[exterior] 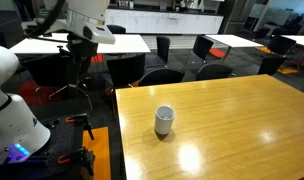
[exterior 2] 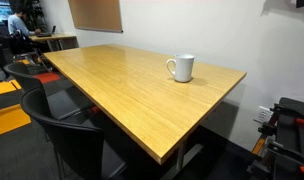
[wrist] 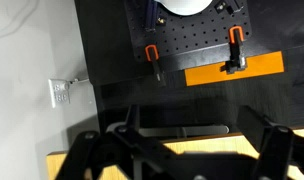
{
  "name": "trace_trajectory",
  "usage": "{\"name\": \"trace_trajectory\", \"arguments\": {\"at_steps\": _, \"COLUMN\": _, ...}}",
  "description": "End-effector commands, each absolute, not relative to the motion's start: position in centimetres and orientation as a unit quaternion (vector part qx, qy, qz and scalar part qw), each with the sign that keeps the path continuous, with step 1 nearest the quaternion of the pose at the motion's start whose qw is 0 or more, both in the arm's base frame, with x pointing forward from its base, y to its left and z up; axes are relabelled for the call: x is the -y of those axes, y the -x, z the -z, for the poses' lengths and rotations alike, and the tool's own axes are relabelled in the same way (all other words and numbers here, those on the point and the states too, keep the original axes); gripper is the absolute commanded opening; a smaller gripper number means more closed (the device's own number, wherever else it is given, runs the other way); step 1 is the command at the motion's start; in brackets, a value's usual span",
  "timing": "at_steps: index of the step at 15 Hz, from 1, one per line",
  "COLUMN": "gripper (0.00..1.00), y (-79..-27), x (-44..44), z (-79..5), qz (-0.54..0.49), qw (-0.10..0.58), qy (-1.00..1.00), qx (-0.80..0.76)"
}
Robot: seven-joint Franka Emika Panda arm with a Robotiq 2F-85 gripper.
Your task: Take the marker from the white cup and put it on the table
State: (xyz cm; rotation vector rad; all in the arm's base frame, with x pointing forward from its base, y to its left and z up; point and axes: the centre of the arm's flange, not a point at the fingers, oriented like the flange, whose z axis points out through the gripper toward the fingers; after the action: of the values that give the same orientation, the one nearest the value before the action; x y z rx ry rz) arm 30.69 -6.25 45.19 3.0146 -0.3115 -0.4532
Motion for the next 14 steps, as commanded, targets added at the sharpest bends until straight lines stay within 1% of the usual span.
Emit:
{"name": "trace_trajectory", "arguments": {"at_steps": 1, "gripper": 1.0, "y": -30.7, "x": 6.3, "z": -45.2, "qz": 0.148, "qw": 0.039, "qy": -0.983, "qx": 0.102}}
{"name": "trace_trajectory", "arguments": {"at_steps": 10, "gripper": 1.0, "y": -31.1, "x": 6.6, "z": -45.2, "qz": 0.141, "qw": 0.044, "qy": -0.985, "qx": 0.088}}
{"name": "trace_trajectory", "arguments": {"at_steps": 14, "gripper": 1.0, "y": -32.7, "x": 8.3, "z": -45.4, "qz": 0.116, "qw": 0.099, "qy": -0.987, "qx": 0.042}}
